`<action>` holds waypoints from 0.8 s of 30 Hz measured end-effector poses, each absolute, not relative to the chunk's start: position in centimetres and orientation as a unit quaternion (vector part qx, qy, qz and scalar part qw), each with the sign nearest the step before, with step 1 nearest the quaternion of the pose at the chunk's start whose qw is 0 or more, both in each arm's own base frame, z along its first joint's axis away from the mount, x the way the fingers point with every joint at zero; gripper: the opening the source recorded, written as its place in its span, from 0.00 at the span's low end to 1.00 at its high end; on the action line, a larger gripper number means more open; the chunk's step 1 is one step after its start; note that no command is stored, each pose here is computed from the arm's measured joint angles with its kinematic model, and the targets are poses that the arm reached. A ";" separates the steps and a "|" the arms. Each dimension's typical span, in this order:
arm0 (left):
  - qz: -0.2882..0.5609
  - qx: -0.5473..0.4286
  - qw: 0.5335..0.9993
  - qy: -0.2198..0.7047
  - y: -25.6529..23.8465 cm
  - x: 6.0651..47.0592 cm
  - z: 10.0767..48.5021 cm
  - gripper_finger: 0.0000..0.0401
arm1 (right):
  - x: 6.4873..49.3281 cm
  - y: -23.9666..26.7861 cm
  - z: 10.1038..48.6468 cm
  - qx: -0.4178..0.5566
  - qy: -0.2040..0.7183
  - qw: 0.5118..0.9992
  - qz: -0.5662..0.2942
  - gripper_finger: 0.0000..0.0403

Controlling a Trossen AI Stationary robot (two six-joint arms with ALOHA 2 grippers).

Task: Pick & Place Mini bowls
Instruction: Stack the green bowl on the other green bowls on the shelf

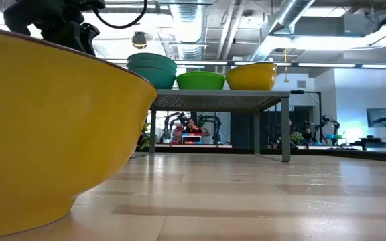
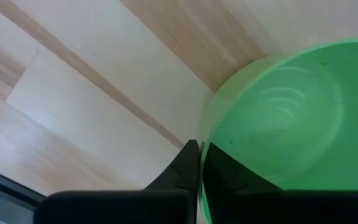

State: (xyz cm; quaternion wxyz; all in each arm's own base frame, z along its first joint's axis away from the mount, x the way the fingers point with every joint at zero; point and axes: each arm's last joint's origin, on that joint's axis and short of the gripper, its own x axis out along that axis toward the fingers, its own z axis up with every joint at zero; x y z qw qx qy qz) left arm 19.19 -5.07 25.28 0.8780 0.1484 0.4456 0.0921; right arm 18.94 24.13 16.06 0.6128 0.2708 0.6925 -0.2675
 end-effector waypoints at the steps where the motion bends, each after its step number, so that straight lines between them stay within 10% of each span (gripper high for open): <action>1: 0.092 0.148 0.879 0.444 -5.1 19.2 25.3 0.30 | 19.0 24.1 16.1 0.269 0.696 0.611 -0.264 0.01; 24: 0.092 0.143 0.885 0.434 -5.1 19.4 25.4 0.30 | 25.3 18.3 19.4 0.230 0.745 0.594 -0.198 0.00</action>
